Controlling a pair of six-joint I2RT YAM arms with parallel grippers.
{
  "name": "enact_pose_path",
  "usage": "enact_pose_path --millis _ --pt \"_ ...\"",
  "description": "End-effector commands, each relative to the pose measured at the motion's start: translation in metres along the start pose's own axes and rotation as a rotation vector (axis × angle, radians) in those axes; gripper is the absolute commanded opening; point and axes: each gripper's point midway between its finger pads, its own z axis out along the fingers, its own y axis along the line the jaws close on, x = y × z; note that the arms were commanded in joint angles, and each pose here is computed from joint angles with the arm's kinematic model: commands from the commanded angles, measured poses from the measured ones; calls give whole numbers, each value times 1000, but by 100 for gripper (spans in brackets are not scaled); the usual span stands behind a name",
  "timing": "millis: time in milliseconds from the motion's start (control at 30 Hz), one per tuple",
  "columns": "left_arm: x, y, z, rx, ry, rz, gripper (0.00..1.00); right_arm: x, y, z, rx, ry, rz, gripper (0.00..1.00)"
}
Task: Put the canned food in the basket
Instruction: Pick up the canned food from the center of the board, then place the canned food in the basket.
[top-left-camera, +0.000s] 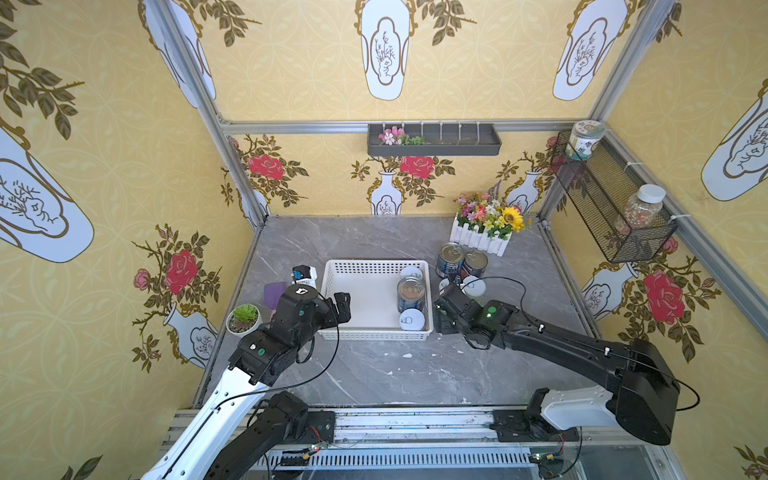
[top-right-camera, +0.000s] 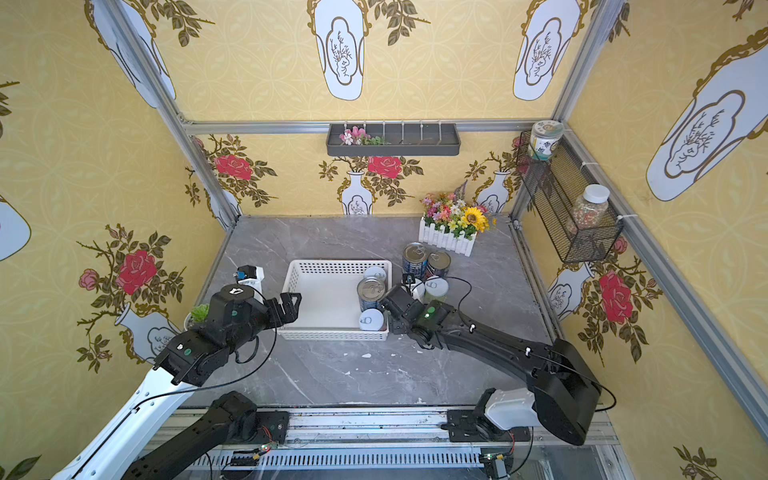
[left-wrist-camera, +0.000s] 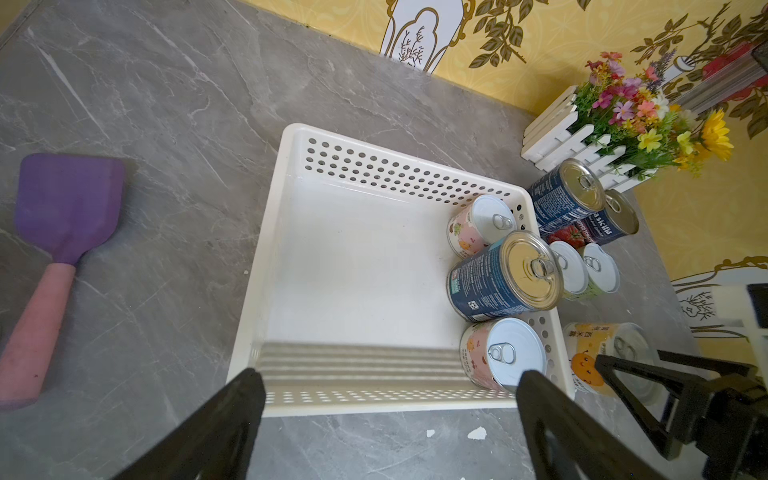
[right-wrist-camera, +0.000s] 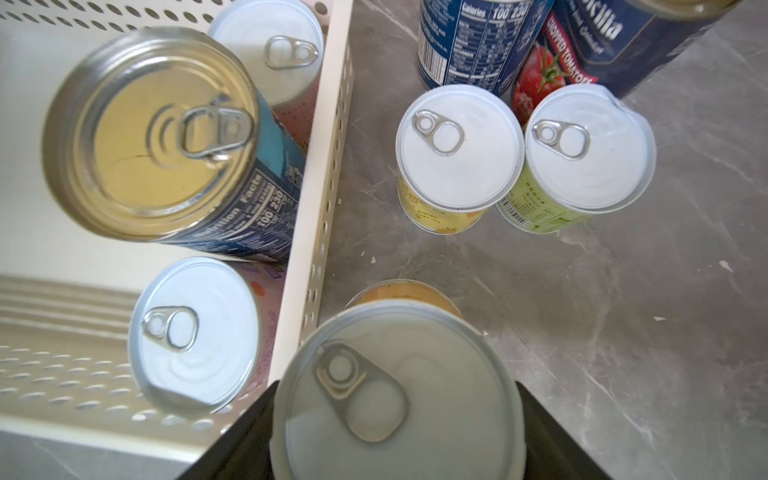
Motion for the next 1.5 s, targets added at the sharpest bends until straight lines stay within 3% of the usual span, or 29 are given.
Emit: enact_pose_path --millis 0,400,667,1167,1467 --pt "-2 -2 0 14 -12 2 100 -9 -4 -16 34 -53 3 66" --pt "-3 -4 -2 25 -19 0 100 -48 46 -75 -90 -170 -58 66" --pt "-3 -5 -3 35 -18 1 100 -90 106 -83 -147 -200 -135 66" --pt "-5 -7 -7 54 -34 1 100 -135 193 -8 -171 -144 -248 66" --pt "-7 -7 -9 58 -43 -2 100 -158 199 52 -153 -94 -263 66"
